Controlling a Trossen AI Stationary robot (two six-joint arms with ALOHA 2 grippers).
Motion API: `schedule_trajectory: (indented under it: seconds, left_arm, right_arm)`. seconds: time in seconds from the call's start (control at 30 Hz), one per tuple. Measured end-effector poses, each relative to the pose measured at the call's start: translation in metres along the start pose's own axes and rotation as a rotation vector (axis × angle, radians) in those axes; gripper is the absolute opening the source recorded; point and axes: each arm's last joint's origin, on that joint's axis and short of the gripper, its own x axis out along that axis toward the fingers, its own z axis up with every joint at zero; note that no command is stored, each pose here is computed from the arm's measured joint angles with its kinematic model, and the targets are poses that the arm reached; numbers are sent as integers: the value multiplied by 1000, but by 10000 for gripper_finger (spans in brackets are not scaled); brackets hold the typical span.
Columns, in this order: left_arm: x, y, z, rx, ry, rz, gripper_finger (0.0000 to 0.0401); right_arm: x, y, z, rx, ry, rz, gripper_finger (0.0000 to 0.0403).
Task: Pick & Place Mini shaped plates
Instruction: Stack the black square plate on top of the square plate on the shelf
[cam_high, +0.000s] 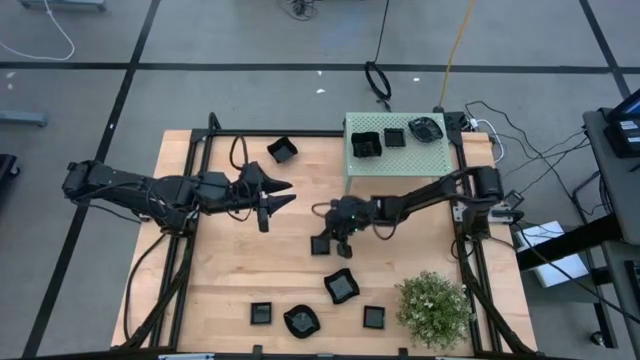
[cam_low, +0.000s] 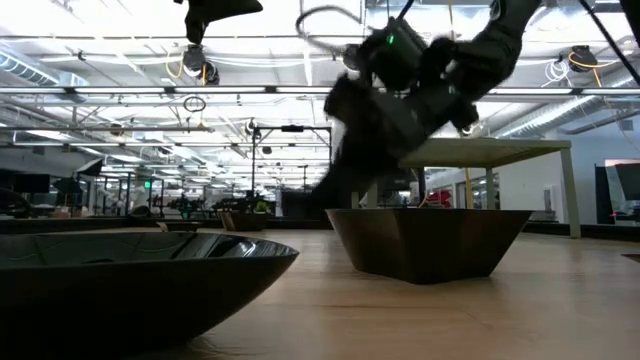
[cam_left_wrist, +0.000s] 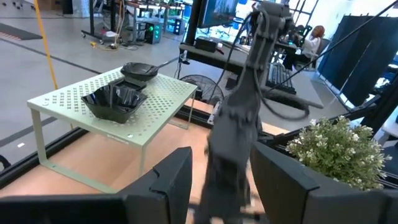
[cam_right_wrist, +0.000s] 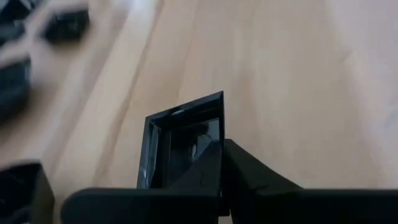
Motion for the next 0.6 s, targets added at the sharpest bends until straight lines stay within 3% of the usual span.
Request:
schedule_trajectory:
  seconds: [0.13, 0.23, 0.47, 0.6]
  left_arm:
    - [0, 0, 0, 0, 0, 1, 166]
    - [0, 0, 0, -9, 0, 0, 166]
    - [0, 0, 0, -9, 0, 1, 166]
    - [0, 1, 0, -8, -6, 21, 166]
  right_arm:
    - [-29, -5, 27, 25, -98, -40, 1]
    - [-58, -8, 47, 72, -173, -148, 1]
    - [-142, -16, 81, 144, -364, -582, 1]
    - [-188, -27, 83, 283, -448, -875, 1]
